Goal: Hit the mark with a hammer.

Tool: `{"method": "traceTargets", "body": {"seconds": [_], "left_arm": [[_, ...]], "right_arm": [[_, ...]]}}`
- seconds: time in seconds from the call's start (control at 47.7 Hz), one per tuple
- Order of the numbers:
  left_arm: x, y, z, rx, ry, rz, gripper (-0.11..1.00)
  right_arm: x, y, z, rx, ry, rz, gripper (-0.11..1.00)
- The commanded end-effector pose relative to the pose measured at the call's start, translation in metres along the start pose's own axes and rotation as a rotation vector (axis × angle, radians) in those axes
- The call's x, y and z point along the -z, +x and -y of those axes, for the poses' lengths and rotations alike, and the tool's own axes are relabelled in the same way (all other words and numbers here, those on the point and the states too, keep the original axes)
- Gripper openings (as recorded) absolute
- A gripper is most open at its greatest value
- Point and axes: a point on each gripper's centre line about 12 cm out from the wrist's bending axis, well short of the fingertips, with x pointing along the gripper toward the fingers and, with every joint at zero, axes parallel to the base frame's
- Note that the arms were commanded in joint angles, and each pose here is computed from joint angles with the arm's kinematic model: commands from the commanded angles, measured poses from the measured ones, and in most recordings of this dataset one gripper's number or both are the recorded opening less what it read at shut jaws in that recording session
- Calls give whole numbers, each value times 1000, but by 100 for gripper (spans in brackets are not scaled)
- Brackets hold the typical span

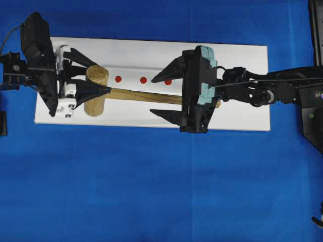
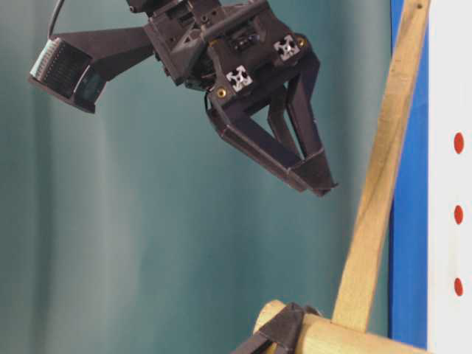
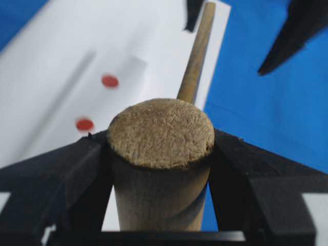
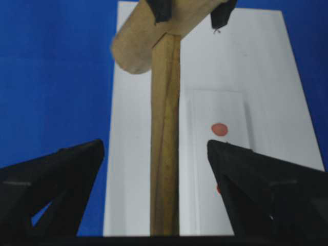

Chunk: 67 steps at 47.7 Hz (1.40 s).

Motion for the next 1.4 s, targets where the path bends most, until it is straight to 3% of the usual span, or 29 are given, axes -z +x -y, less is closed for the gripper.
{"method": "traceTargets", "body": {"seconds": [0.0, 0.084, 0.189, 0.335, 0.44, 0.608, 0.901, 1.132, 1.215, 1.383], "left_arm": [[-15, -4, 6, 15, -133, 30, 47], [-15, -6, 7, 18, -281, 29, 47], [-13, -8, 7, 21, -410, 25, 47], [-15, -14, 8, 39, -564, 38, 47], [-13, -19, 7, 44, -650, 37, 47], [-11, -26, 6, 50, -695, 43, 47], [-9, -28, 11, 69, -706, 33, 47], [-2, -27, 14, 50, -714, -11, 47], [-1, -27, 15, 47, -712, -22, 47], [-2, -27, 18, 58, -701, -24, 47]], "right_arm": [[-15, -7, -1, 0, -12, 50, 89], [-16, -7, -1, 6, -28, 58, 89], [-17, -6, -1, 12, -58, 63, 89], [-16, -4, -3, 10, -100, 60, 89], [-14, -1, -3, 10, -114, 53, 89], [-11, 2, -3, 11, -138, 42, 89], [8, 18, 0, 26, -162, -12, 88], [13, 21, 0, 31, -170, -20, 83], [12, 21, 0, 29, -170, -22, 68], [14, 21, -1, 16, -171, -37, 20]]}}
